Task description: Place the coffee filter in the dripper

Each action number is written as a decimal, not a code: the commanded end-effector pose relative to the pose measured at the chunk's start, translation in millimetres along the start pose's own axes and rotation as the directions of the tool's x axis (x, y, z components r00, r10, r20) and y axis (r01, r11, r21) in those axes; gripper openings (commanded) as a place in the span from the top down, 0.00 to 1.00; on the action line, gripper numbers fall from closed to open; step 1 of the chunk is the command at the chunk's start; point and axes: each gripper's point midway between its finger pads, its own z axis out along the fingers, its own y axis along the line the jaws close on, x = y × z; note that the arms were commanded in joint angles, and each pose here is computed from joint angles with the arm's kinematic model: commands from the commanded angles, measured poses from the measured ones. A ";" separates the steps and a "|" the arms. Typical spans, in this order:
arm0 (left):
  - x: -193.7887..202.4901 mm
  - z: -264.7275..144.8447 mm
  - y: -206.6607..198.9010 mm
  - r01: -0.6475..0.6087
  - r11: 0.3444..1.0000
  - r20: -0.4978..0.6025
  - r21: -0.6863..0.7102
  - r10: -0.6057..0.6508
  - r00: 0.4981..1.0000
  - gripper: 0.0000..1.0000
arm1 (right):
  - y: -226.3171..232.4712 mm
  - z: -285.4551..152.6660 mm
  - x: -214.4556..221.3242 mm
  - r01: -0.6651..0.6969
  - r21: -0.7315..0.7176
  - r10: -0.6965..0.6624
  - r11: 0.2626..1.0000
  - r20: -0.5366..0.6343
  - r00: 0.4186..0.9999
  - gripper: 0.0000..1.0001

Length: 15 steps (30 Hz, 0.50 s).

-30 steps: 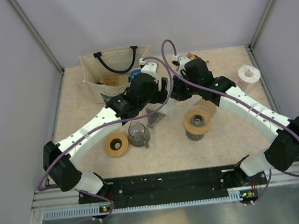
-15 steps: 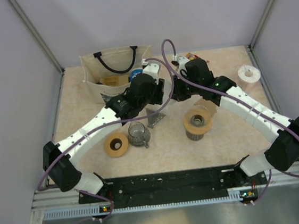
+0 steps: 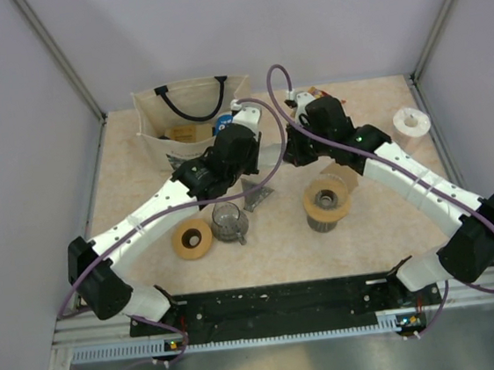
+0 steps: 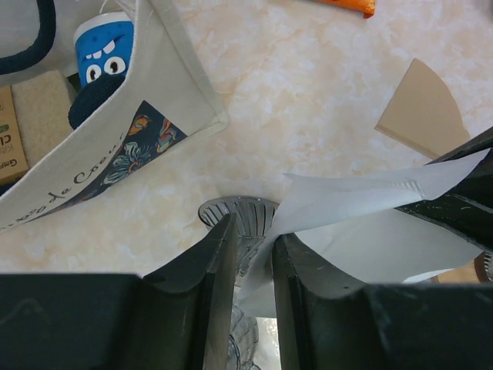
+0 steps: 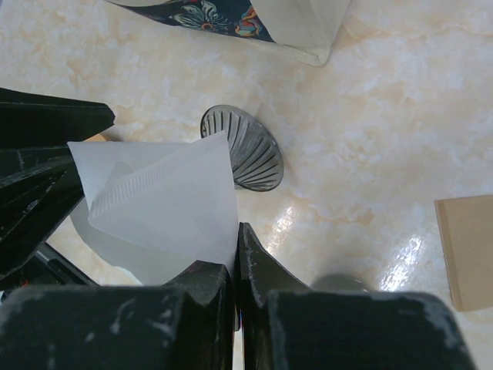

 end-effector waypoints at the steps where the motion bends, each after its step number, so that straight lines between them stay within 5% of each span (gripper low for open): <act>1: -6.9 -16.7 20.3 0.004 0.997 0.034 -0.072 -0.001 0.999 0.70 | 5.5 -23.0 -30.0 0.036 0.025 -0.038 0.999 0.099 0.994 1.00; 13: -1.9 -15.3 25.3 0.002 0.995 0.013 -0.099 -0.001 1.000 0.70 | 5.1 -25.9 -29.1 0.060 0.026 -0.062 0.998 0.088 0.994 1.00; 15: -5.6 -17.7 21.4 0.018 0.997 0.018 -0.080 -0.016 1.000 0.63 | 7.0 -26.5 -29.4 0.059 0.017 -0.061 0.998 0.088 0.994 1.00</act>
